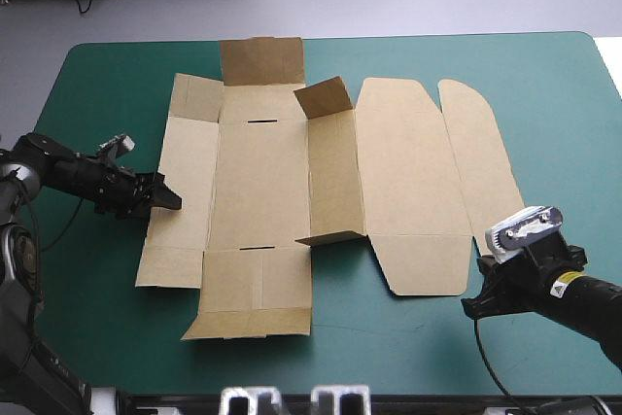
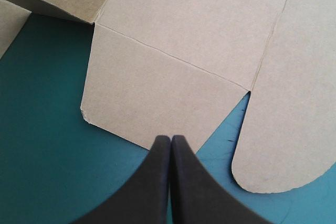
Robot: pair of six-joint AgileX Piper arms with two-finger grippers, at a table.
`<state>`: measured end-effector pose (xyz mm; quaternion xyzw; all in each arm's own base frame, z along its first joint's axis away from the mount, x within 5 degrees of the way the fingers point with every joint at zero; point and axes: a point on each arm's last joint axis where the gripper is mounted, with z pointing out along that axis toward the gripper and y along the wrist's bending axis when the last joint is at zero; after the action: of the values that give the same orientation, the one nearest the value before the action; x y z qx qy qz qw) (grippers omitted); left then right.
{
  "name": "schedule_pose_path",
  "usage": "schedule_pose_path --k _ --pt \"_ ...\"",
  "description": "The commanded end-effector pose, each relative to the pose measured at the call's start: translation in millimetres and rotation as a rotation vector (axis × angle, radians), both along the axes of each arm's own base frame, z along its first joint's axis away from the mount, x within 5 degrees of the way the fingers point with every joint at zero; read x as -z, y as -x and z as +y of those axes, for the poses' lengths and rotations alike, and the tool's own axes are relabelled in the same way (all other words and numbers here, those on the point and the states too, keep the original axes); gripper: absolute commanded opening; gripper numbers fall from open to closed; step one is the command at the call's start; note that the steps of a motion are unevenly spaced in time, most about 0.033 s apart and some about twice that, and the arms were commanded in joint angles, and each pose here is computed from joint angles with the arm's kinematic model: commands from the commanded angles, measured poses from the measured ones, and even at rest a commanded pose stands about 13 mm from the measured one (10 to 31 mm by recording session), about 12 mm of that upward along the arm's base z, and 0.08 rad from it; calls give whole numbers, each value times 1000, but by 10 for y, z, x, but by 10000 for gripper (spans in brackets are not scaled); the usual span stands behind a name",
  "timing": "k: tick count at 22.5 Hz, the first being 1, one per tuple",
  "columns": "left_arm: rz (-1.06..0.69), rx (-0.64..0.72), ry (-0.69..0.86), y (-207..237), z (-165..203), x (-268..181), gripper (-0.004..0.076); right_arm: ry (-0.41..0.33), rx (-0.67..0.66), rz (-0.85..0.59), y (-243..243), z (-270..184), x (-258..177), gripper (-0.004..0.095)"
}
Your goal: Fold the box
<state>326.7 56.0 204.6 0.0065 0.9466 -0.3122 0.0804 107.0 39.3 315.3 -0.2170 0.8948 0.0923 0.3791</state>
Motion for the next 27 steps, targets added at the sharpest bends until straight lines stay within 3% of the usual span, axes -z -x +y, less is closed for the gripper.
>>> schedule_pose_path --k 1,6,9,10,19,27 --pt "33 35 117 115 -154 -83 349 -32 7 -76 -42 13 -136 -20" --pt "45 54 157 206 -206 32 209 -33 8 -80 -45 13 -139 -20" --pt "-65 39 261 133 -268 -41 16 -32 7 -76 -42 13 -136 -20" --pt "-72 37 268 127 -271 -48 -11 -32 7 -76 -42 13 -136 -20" --pt "-112 83 223 160 -289 -154 -10 -32 7 -76 -42 13 -136 -20" --pt "-354 346 -187 38 -744 -1227 -9 -67 44 -77 -54 11 -148 -20"
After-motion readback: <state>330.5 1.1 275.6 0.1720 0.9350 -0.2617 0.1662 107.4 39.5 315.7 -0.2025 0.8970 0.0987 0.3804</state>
